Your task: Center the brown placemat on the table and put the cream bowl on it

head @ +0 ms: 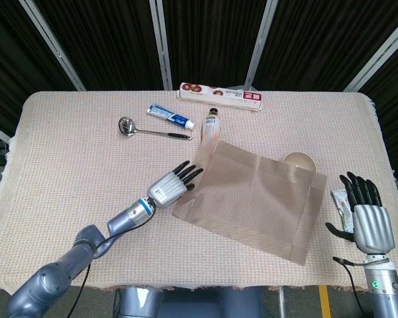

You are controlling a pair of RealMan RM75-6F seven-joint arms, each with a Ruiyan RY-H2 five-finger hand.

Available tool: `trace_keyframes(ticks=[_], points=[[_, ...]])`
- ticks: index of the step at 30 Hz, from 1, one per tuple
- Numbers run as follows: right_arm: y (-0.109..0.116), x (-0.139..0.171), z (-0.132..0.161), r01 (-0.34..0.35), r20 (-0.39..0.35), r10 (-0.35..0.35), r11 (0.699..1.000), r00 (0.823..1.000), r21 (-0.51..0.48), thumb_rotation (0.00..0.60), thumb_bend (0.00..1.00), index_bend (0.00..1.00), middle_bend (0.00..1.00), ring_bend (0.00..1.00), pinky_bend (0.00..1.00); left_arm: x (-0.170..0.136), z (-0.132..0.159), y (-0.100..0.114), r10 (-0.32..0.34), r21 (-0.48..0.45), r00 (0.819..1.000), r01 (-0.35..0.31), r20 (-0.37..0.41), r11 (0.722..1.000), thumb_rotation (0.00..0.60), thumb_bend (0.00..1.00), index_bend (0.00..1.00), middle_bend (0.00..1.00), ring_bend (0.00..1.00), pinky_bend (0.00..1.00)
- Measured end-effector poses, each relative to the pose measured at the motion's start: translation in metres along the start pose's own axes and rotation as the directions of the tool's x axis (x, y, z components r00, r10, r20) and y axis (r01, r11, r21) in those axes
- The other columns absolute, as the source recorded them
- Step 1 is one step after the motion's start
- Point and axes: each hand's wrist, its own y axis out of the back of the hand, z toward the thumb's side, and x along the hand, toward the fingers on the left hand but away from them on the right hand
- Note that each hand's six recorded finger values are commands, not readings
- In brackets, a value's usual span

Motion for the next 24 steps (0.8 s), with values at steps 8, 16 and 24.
trace_keyframes(ticks=[8, 16, 24], points=[[0.003, 0.001, 0.001, 0.005, -0.007, -0.005, 1.000, 1.000, -0.009, 0.600, 0.00, 0.00, 0.00, 0.00, 0.00, 0.001, 0.003, -0.001, -0.002, -0.010, 1.000, 0.002, -0.001, 1.000, 0.600, 0.47, 0.62, 0.00, 0.00, 0.00], [0.005, 0.002, 0.002, 0.010, -0.013, -0.010, 1.000, 1.000, -0.015, 0.600, 0.00, 0.00, 0.00, 0.00, 0.00, -0.001, 0.004, -0.004, -0.006, -0.023, 1.000, 0.006, -0.006, 1.000, 0.600, 0.47, 0.65, 0.00, 0.00, 0.00], [0.005, 0.002, 0.002, 0.010, -0.016, -0.010, 1.000, 1.000, -0.018, 0.600, 0.00, 0.00, 0.00, 0.00, 0.00, -0.012, 0.002, -0.003, 0.006, -0.055, 1.000, -0.006, 0.002, 0.998, 0.600, 0.47, 0.66, 0.00, 0.00, 0.00]])
